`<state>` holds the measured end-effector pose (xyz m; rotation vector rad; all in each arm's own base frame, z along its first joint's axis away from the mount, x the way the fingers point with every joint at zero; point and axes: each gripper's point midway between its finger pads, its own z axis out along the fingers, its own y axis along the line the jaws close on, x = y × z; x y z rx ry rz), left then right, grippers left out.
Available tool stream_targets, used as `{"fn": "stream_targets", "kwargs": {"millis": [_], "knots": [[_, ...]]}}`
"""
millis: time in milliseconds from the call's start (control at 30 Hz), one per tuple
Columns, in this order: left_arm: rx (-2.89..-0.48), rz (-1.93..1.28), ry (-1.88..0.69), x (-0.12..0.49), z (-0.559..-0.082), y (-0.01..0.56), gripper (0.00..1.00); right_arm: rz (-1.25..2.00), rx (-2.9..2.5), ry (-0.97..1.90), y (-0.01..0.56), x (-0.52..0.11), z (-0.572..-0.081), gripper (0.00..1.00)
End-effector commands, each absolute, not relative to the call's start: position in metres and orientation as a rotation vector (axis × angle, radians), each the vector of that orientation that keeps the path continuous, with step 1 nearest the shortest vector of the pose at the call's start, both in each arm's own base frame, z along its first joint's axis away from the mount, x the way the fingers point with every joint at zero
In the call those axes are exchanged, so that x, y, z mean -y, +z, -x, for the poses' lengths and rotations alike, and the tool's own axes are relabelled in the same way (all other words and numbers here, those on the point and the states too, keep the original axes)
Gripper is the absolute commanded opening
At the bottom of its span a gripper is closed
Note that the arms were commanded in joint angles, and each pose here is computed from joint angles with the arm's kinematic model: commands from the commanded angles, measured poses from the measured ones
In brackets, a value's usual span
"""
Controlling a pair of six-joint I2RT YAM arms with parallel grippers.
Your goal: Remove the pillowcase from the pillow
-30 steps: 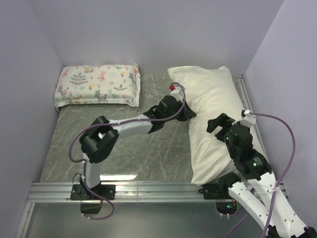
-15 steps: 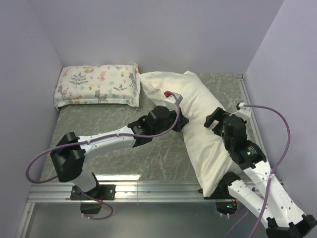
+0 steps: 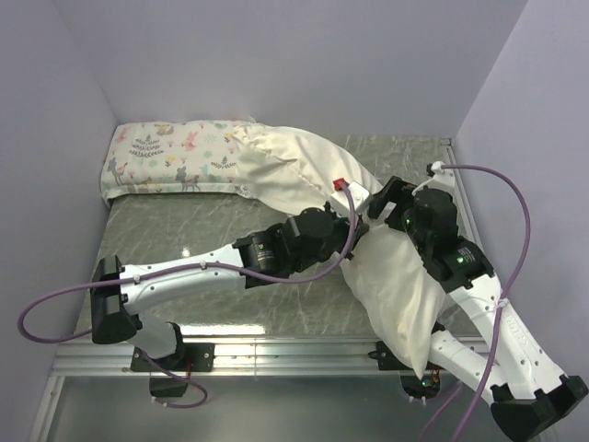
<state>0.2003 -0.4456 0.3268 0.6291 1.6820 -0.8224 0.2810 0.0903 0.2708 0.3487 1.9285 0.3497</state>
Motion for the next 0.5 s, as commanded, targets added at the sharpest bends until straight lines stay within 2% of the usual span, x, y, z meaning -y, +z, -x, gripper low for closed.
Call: {"fn": "stream_targets", "kwargs": {"millis": [0, 167, 200, 267, 400, 467], "knots": [[-1.327, -0.52, -1.05, 0.439, -0.157, 0.479, 0.0, -0.234, -1.906, 0.461, 0.293, -0.114, -0.288, 0.93], [-1.405, -0.422, -1.004, 0.433, -0.167, 0.461, 0.0, -0.074, -1.944, 0.61, 0.288, -0.148, -0.287, 0.9], [-1.442, -0.396, -0.983, 0.427, -0.168, 0.443, 0.0, -0.046, -1.964, 0.629, 0.282, -0.155, -0.288, 0.88], [-1.478, -0.248, -0.957, 0.411, -0.169, 0.428, 0.0, 0.018, -1.985, 0.699, 0.276, -0.169, -0.286, 0.85], [-1.643, -0.041, -0.837, 0.366, -0.161, 0.33, 0.0, 0.098, -2.047, 0.744, 0.253, -0.195, -0.285, 0.81], [-1.699, 0.11, -0.871, 0.352, -0.155, 0.296, 0.0, 0.105, -2.056, 0.729, 0.246, -0.2, -0.288, 0.81]]}}
